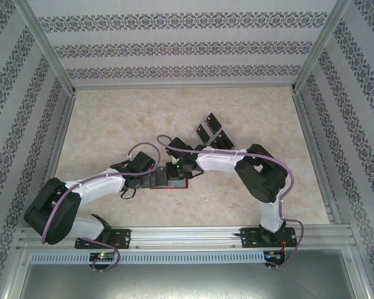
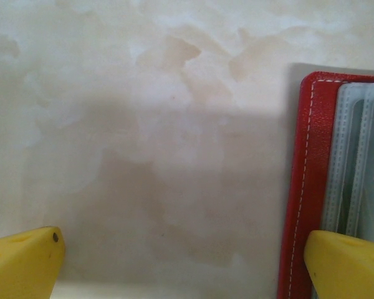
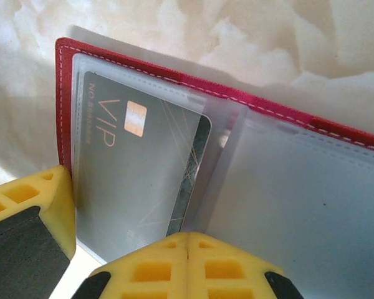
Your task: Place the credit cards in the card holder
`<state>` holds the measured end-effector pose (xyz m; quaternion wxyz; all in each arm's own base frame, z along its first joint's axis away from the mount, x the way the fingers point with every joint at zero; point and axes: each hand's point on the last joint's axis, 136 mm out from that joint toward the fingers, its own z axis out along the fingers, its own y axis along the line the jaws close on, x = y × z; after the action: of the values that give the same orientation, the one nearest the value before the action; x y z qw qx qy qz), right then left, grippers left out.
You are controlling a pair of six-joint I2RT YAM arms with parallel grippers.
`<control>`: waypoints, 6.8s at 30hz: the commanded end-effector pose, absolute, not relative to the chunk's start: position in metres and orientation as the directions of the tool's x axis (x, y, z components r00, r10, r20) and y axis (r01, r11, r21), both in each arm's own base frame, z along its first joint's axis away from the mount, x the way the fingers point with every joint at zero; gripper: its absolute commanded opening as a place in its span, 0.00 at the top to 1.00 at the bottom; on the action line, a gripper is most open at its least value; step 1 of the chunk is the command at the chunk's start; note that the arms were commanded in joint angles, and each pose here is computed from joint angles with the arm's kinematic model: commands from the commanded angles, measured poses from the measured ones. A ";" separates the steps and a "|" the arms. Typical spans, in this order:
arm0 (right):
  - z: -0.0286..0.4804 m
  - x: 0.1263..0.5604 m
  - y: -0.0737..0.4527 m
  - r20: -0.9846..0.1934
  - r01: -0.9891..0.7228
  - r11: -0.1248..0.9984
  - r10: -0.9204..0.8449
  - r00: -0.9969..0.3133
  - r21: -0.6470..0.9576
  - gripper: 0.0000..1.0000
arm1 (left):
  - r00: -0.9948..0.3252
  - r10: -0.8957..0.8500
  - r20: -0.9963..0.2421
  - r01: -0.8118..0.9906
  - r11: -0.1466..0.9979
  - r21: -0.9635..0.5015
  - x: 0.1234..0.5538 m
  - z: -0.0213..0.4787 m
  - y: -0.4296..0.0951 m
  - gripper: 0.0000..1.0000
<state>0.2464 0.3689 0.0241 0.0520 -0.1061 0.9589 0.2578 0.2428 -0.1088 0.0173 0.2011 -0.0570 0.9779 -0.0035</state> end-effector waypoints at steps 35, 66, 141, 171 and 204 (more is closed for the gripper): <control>0.031 0.255 0.369 -0.178 -0.242 0.835 -0.175 -0.968 0.494 1.00 | -0.901 -0.126 -0.416 -0.128 0.991 -0.024 0.245 0.031 -0.103 0.00; 0.022 0.248 0.371 -0.168 -0.258 0.843 -0.201 -0.965 0.472 1.00 | -0.907 -0.128 -0.401 -0.124 0.992 -0.036 0.243 0.024 -0.106 0.00; 0.036 0.268 0.272 -0.373 -0.268 0.960 -0.221 -0.901 0.078 1.00 | -0.885 -0.226 -0.407 -0.076 0.933 -0.352 0.268 0.056 -0.155 0.00; 0.029 0.266 0.271 -0.351 -0.228 0.957 -0.155 -0.924 0.178 1.00 | -0.834 -0.295 -0.466 -0.052 0.884 -0.465 0.275 0.057 -0.165 0.00; 0.035 0.271 0.278 -0.360 -0.240 0.952 -0.159 -0.919 0.192 1.00 | -0.847 -0.276 -0.454 0.042 0.817 -0.575 0.288 0.083 -0.206 0.00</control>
<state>0.2653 0.2723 0.0222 0.1627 -0.1057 0.9759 0.1002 0.2779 -0.1866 0.0536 0.2471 -0.0738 0.9340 -0.2472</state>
